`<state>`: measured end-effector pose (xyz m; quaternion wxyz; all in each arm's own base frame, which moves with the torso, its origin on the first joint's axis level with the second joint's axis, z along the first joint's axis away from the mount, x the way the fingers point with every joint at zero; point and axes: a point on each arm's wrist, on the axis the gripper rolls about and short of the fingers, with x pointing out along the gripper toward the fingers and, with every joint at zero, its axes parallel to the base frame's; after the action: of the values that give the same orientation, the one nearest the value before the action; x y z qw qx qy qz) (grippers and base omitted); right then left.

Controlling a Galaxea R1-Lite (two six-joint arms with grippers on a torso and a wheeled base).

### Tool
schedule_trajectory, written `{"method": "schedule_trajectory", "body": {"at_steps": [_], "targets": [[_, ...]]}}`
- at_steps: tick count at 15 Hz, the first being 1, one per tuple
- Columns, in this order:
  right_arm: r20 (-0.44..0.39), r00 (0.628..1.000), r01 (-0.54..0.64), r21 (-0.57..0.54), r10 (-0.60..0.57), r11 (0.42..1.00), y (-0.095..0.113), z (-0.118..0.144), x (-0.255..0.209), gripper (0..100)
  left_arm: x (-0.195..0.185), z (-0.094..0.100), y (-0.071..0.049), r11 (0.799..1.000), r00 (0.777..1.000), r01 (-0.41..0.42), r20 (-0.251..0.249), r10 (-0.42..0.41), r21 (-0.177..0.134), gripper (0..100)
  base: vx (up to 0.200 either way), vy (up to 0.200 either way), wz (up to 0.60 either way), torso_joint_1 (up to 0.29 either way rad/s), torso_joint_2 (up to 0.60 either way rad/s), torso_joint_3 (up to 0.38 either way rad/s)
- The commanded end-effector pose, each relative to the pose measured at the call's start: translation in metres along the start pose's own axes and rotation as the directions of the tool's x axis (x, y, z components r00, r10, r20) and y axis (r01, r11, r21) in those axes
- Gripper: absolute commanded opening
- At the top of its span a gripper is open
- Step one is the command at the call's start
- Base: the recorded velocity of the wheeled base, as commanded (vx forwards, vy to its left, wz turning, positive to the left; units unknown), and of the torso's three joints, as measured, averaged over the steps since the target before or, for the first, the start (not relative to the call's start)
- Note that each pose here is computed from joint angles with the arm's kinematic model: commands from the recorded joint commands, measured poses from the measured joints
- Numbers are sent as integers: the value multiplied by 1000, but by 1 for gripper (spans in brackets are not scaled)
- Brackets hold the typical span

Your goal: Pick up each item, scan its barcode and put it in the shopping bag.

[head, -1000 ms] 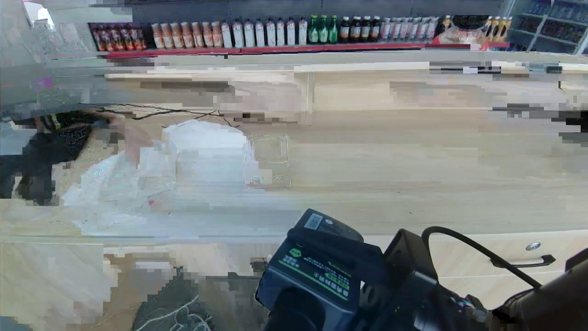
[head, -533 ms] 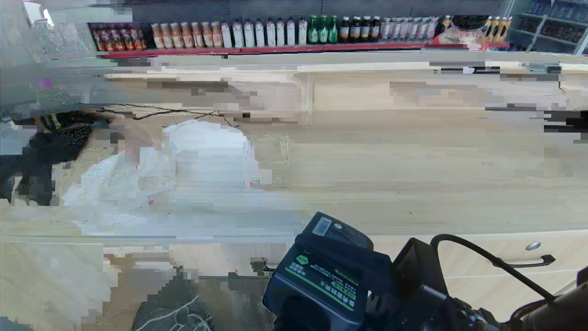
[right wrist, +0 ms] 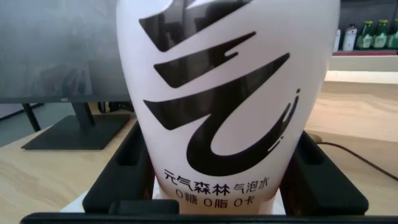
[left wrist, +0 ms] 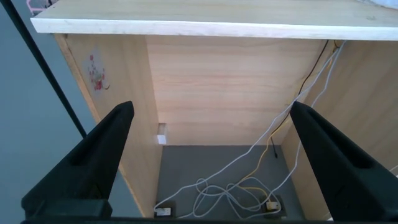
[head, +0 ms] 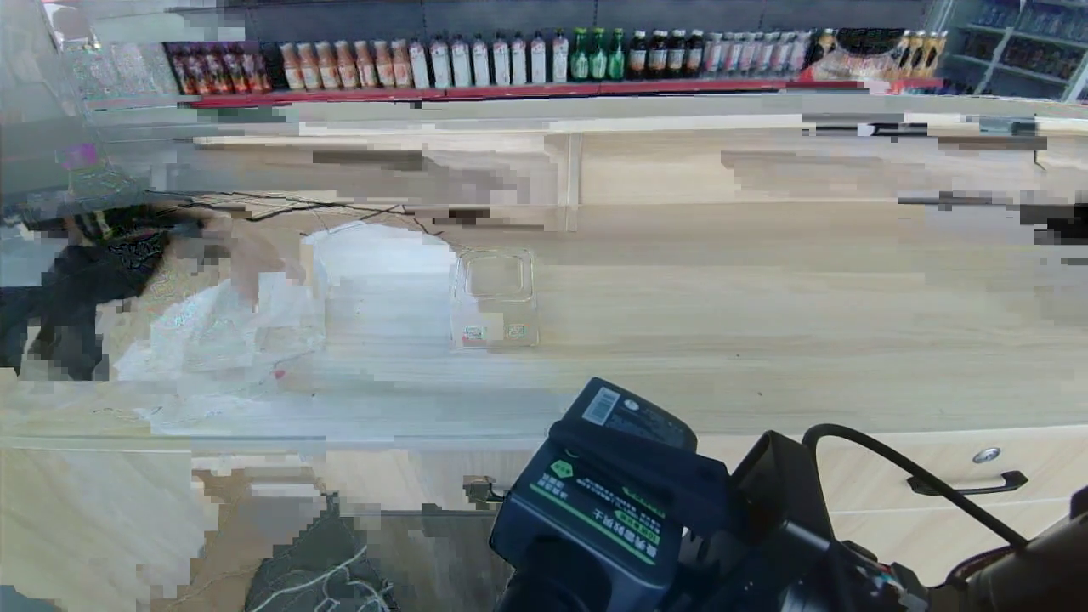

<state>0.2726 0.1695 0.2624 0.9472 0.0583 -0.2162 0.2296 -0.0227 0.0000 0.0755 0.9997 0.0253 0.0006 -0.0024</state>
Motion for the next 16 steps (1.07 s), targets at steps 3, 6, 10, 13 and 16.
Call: {"method": "schedule_trajectory", "body": {"at_steps": [3,6,10,13,16], "targets": [[-31,999,-29,14,29,999,18,-35,30,0,0,0,0,1000,1000,0,0,0,0,100,0,0,0,0,0,0],[-27,999,-37,18,37,999,25,-52,47,0,0,0,0,1000,1000,0,0,0,0,100,0,0,0,0,0,0],[-56,997,-50,21,51,999,33,-64,60,0,0,0,0,1000,1000,0,0,0,0,100,0,0,0,0,0,0],[-81,995,-59,25,61,998,37,-79,61,0,0,0,0,1000,1000,0,0,0,0,100,0,0,0,0,0,0],[-95,993,-61,27,63,998,38,-93,61,0,0,0,0,1000,1000,0,0,0,0,100,0,0,0,0,0,0]]}}
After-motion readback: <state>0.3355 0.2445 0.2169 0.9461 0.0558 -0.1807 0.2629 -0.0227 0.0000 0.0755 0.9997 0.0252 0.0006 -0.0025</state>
